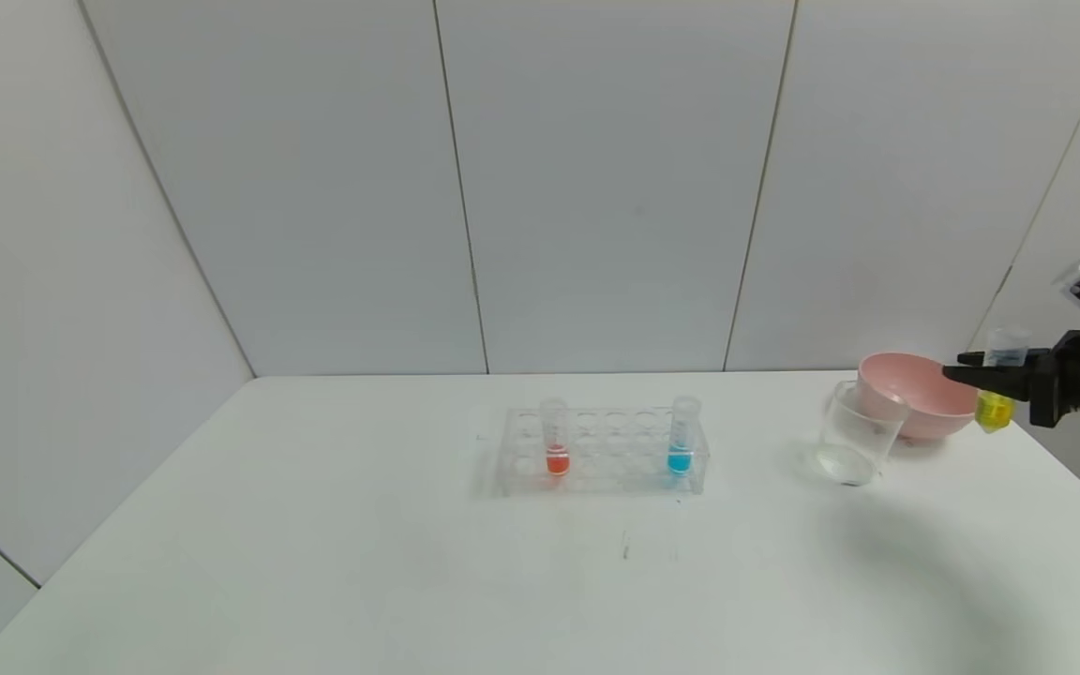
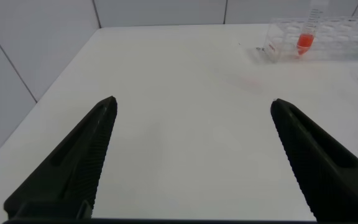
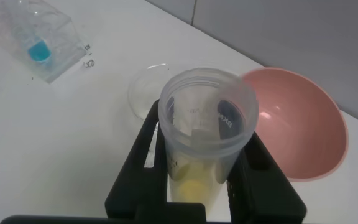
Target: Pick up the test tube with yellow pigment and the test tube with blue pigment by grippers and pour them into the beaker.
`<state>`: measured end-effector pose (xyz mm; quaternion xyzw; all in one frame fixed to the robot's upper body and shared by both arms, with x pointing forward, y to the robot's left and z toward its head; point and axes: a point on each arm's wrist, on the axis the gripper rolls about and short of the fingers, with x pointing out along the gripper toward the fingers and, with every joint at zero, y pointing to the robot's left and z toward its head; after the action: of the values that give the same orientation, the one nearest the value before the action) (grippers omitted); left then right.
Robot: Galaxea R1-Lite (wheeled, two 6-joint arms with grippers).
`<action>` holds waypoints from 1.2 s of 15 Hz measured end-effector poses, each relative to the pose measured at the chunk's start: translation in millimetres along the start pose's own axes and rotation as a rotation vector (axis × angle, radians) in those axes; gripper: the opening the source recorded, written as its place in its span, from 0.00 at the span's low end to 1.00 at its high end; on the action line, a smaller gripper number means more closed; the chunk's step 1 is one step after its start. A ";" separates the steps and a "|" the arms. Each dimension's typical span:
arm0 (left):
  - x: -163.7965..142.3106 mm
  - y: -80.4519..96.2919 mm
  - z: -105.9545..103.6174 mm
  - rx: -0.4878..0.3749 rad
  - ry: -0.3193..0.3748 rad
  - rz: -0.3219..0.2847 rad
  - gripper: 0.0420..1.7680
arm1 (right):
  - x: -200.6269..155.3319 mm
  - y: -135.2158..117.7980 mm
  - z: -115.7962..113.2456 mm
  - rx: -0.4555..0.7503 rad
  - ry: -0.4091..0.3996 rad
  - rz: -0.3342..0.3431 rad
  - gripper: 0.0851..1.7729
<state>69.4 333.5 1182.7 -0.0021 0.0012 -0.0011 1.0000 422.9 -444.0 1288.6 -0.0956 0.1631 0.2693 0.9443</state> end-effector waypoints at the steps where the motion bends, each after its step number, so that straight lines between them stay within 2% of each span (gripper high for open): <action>1: 0.0 0.0 0.0 0.000 0.000 0.000 1.00 | 1.1 -1.1 1.5 0.015 0.042 0.008 0.30; 3: 0.0 0.0 0.0 0.000 0.000 0.000 1.00 | 3.7 -2.4 8.8 0.019 0.128 -0.004 0.30; 5: 0.0 0.0 0.0 0.000 0.000 0.000 1.00 | 9.5 -4.6 17.8 -0.041 0.206 -0.067 0.30; 6: 0.0 0.0 0.0 0.000 0.000 0.000 1.00 | 13.8 -5.3 21.5 -0.063 0.222 -0.073 0.30; 9: 0.0 0.0 0.0 0.000 0.000 0.000 1.00 | 25.8 -7.7 27.4 -0.129 0.239 -0.071 0.30; 12: 0.0 0.0 0.0 0.000 0.000 0.000 1.00 | 27.9 -4.6 27.6 -0.167 0.356 -0.053 0.30; 15: 0.0 0.0 0.0 0.000 0.000 0.001 1.00 | 27.7 -1.6 42.3 -0.196 0.386 -0.029 0.30; 18: 0.0 0.0 0.0 0.000 0.000 0.000 1.00 | 30.2 1.0 55.3 -0.247 0.426 -0.037 0.30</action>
<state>69.4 333.5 1182.7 -0.0019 0.0012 -0.0008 1.0000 460.8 -413.9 1329.0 -0.2680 0.3224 0.2436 0.8746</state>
